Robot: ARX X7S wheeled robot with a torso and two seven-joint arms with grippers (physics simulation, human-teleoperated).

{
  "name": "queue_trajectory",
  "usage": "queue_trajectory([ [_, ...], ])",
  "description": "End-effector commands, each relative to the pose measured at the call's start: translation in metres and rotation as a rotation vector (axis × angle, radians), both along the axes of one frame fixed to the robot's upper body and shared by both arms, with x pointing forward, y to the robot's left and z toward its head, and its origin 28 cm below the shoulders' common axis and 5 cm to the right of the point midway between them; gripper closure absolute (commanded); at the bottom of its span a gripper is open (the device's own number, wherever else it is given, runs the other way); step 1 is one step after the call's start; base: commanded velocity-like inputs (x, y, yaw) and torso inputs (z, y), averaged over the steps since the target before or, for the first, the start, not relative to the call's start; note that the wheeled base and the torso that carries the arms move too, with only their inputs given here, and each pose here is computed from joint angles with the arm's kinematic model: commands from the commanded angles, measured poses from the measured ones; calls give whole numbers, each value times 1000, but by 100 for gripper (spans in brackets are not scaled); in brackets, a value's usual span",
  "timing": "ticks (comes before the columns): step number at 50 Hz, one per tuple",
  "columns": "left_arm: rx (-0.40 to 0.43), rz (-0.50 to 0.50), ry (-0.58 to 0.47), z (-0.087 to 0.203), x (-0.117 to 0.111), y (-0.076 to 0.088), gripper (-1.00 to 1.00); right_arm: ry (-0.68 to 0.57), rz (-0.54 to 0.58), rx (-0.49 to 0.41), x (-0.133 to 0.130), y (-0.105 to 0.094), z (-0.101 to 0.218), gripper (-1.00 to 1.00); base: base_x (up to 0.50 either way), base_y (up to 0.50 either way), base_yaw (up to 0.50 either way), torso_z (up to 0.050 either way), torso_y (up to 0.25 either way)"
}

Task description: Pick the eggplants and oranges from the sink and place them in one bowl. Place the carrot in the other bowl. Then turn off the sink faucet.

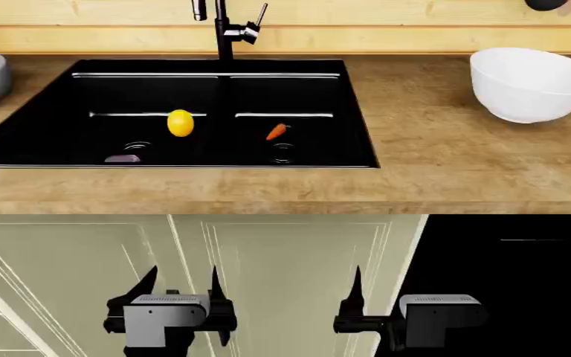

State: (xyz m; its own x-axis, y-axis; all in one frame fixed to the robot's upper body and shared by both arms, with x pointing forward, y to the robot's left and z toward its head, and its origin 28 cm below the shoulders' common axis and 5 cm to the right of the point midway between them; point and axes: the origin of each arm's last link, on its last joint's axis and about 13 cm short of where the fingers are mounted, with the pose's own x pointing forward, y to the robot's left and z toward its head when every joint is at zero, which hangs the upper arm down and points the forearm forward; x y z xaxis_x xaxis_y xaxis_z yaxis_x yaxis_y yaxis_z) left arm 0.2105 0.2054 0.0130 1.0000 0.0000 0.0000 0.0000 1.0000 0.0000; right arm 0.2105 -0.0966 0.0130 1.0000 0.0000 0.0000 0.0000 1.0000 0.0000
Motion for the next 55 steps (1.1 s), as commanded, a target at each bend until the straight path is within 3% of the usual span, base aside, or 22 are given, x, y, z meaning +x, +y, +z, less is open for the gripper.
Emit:
queue_trajectory([
  [1, 35, -12, 8, -1, 0, -1, -100, 3, 5, 0, 2, 3, 1, -100, 0, 0, 0, 0, 0],
  [5, 23, 4, 6, -1, -3, 3, -100, 11, 16, 23, 4, 4, 0, -100, 0, 0, 0, 0, 0],
  [6, 53, 19, -2, 0, -3, 3, -100, 11, 11, 15, 4, 3, 0, -100, 0, 0, 0, 0, 0],
  [7, -9, 0, 3, 2, -4, 2, -100, 11, 8, 15, 3, 3, 0, -100, 0, 0, 0, 0, 0],
  [26, 43, 11, 22, -1, -2, 2, -100, -16, 7, -9, 1, 2, 3, -100, 0, 8, 0, 0, 0],
  [55, 44, 2, 21, -1, -3, 3, -100, -29, 14, -13, 2, 3, 3, -100, 0, 452, 0, 0, 0],
])
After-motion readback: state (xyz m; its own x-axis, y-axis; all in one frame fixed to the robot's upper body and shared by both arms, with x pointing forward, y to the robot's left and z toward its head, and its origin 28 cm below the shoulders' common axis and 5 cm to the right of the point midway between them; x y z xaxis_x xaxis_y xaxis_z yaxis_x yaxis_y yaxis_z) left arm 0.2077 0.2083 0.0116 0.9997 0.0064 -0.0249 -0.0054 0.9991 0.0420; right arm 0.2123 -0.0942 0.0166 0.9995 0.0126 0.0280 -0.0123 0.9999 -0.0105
